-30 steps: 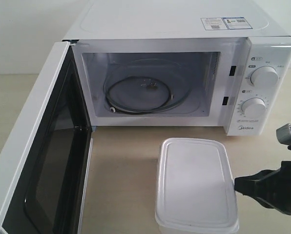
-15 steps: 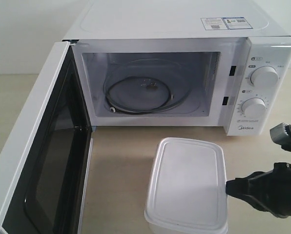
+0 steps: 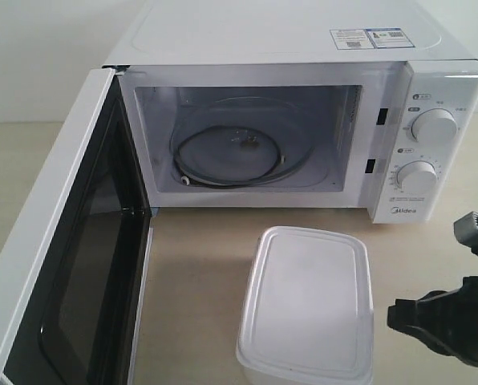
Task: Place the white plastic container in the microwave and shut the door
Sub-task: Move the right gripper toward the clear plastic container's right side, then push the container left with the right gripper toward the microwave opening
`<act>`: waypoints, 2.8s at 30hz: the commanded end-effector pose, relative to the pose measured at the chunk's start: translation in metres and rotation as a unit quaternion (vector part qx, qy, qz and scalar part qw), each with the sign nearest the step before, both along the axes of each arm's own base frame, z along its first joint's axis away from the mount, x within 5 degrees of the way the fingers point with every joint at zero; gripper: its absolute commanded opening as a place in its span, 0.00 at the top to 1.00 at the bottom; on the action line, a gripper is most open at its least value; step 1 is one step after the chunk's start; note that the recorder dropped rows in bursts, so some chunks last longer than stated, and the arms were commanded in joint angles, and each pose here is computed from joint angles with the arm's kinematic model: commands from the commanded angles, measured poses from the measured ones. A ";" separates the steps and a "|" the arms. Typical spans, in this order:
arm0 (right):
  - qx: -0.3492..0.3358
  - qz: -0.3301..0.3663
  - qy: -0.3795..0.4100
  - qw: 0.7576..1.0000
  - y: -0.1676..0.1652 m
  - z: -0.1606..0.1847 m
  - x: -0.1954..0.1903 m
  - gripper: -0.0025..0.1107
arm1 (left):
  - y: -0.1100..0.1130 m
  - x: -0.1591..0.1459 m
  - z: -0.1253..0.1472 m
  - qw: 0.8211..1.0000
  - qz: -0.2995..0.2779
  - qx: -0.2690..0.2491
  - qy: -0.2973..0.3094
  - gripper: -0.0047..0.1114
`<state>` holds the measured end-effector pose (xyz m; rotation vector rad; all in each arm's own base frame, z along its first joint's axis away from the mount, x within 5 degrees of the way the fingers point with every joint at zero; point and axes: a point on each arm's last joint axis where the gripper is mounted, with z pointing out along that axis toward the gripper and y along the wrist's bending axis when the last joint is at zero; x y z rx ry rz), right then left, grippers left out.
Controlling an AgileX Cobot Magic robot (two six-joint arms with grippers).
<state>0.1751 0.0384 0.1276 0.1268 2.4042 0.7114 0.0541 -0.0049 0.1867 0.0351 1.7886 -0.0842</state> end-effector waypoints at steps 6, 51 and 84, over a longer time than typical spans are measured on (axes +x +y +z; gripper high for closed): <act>0.078 -0.021 -0.066 0.995 -0.029 0.005 0.007 0.98 | 0.000 0.000 -0.001 1.000 0.001 -0.006 -0.001 0.92; 0.206 0.034 0.080 0.975 -0.009 -0.021 0.033 0.51 | 0.000 0.000 -0.001 1.000 0.001 -0.006 -0.002 0.92; 0.194 0.090 0.077 0.974 0.003 -0.017 0.040 0.98 | 0.000 0.000 -0.001 1.000 0.001 -0.006 -0.001 0.92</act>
